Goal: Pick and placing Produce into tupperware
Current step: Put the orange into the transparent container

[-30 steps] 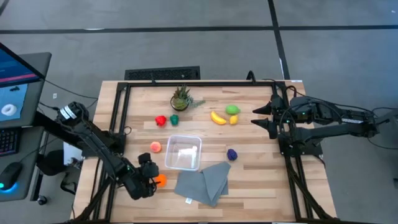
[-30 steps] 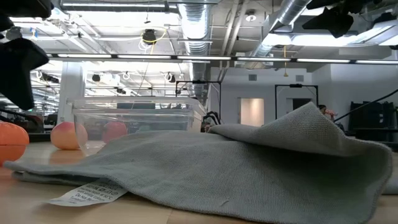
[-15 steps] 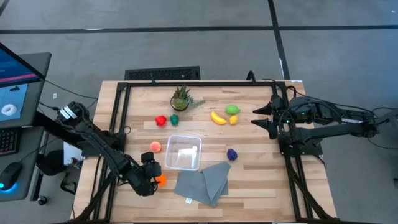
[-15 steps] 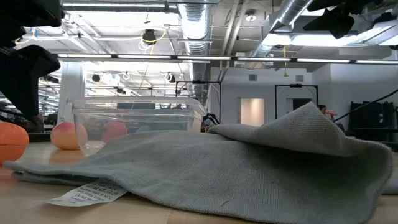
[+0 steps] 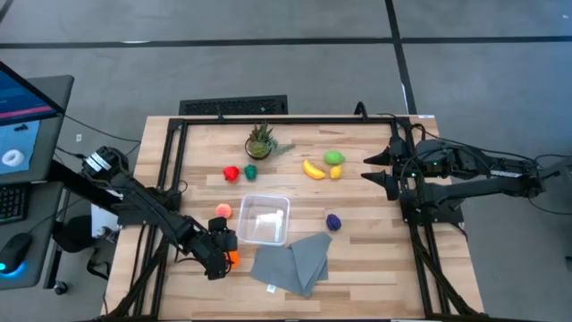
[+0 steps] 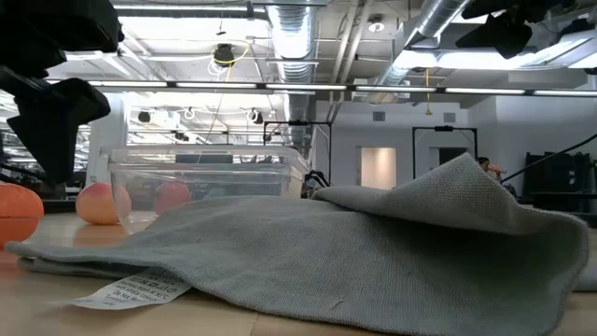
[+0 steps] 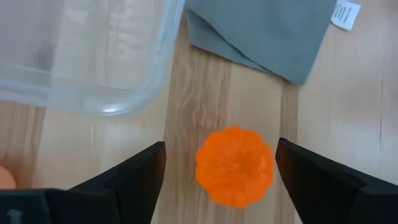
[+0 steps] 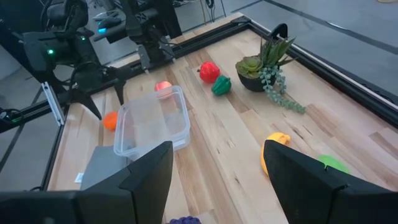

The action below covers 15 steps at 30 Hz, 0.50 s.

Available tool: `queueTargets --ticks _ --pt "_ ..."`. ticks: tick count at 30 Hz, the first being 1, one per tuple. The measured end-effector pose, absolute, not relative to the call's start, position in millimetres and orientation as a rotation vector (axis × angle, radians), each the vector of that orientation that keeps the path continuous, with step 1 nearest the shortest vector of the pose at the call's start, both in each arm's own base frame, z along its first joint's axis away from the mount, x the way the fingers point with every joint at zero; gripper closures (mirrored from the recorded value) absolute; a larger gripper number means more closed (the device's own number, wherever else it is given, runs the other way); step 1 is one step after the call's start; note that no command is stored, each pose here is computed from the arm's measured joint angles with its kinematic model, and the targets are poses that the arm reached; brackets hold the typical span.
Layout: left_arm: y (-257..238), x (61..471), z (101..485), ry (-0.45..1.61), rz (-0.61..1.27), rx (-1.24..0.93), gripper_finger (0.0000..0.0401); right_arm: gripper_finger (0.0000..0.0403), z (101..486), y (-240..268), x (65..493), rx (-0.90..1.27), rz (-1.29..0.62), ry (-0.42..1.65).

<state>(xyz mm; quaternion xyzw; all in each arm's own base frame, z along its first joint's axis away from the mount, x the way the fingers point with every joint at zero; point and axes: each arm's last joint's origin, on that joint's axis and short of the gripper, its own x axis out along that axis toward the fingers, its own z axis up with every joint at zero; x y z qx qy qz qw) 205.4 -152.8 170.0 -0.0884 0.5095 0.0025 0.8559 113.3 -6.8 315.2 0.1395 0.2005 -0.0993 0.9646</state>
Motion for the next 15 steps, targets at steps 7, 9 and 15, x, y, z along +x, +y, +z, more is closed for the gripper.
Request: queueTargets --ticks 7,9,15 --pt "-153 205 168 1.072 -0.019 -0.197 0.0082 0.0127 315 -7 113 0.275 -0.199 0.407" --pt "-154 205 165 1.067 -0.049 -0.220 0.0081 0.0127 315 -7 114 0.274 -0.200 0.408" --pt "-153 202 159 1.076 -0.063 -0.236 0.0080 0.0127 315 -7 114 0.275 -0.200 0.408"
